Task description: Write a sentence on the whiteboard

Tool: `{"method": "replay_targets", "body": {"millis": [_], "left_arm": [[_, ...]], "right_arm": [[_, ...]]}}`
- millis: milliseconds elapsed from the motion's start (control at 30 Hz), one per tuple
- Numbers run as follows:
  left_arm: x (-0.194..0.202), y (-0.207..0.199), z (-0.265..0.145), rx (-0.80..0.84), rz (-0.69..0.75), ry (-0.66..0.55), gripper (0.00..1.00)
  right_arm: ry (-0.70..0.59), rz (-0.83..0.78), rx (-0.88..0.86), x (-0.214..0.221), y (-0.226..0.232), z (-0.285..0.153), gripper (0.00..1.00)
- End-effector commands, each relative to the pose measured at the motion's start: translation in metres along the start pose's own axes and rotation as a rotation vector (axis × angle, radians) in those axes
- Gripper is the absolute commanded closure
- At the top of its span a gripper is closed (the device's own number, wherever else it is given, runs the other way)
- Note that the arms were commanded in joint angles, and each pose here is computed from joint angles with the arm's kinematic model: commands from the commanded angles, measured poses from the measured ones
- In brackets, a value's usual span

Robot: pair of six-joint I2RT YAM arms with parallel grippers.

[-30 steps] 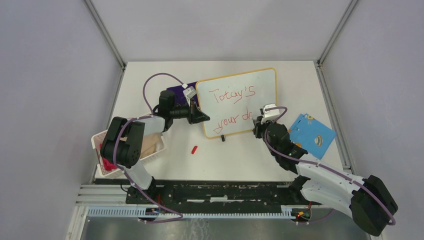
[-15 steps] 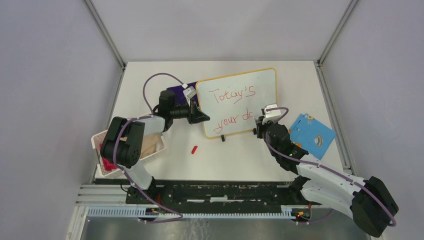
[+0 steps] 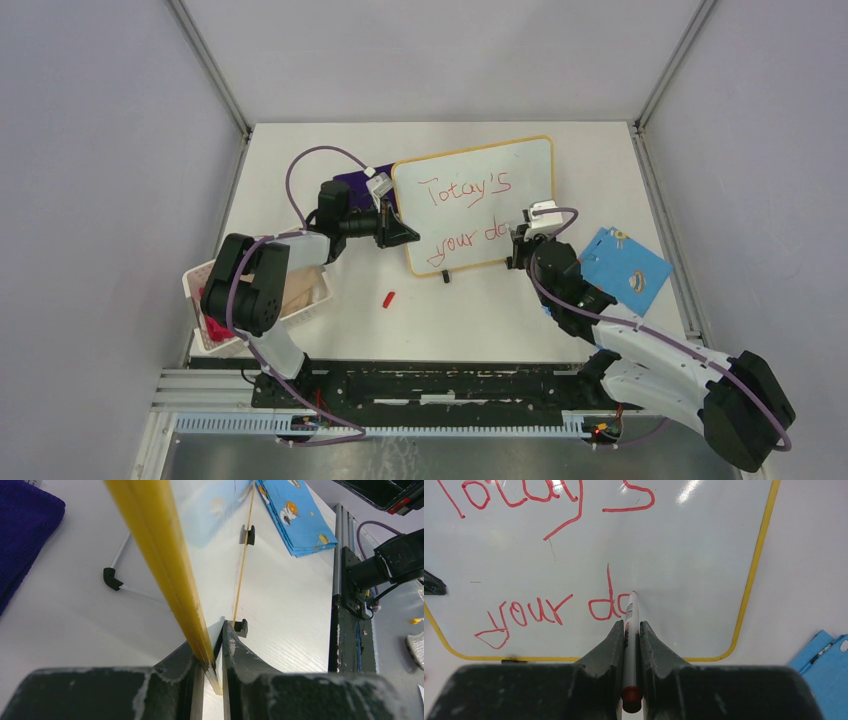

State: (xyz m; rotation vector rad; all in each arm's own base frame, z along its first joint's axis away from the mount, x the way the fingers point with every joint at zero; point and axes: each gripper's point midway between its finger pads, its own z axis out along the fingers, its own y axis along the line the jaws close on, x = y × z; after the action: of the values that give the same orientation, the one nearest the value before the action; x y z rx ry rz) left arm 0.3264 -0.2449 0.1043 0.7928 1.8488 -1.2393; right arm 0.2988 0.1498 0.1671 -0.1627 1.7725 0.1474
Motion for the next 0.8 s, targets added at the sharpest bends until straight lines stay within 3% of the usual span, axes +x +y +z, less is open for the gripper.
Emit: {"method": "replay_targets", "body": {"millis": [0,767], "left_arm": [[0.052,0.022,0.004,-0.103,0.014,0.129,0.98],[0.051,0.021,0.004,-0.103,0.018,0.129,0.98]], "right_arm": [[-0.062,0.024,0.006,-0.026,0.001,0.004,1.0],[0.013,0.02,-0.003,0.014,-0.003,-0.002,1.0]]}}
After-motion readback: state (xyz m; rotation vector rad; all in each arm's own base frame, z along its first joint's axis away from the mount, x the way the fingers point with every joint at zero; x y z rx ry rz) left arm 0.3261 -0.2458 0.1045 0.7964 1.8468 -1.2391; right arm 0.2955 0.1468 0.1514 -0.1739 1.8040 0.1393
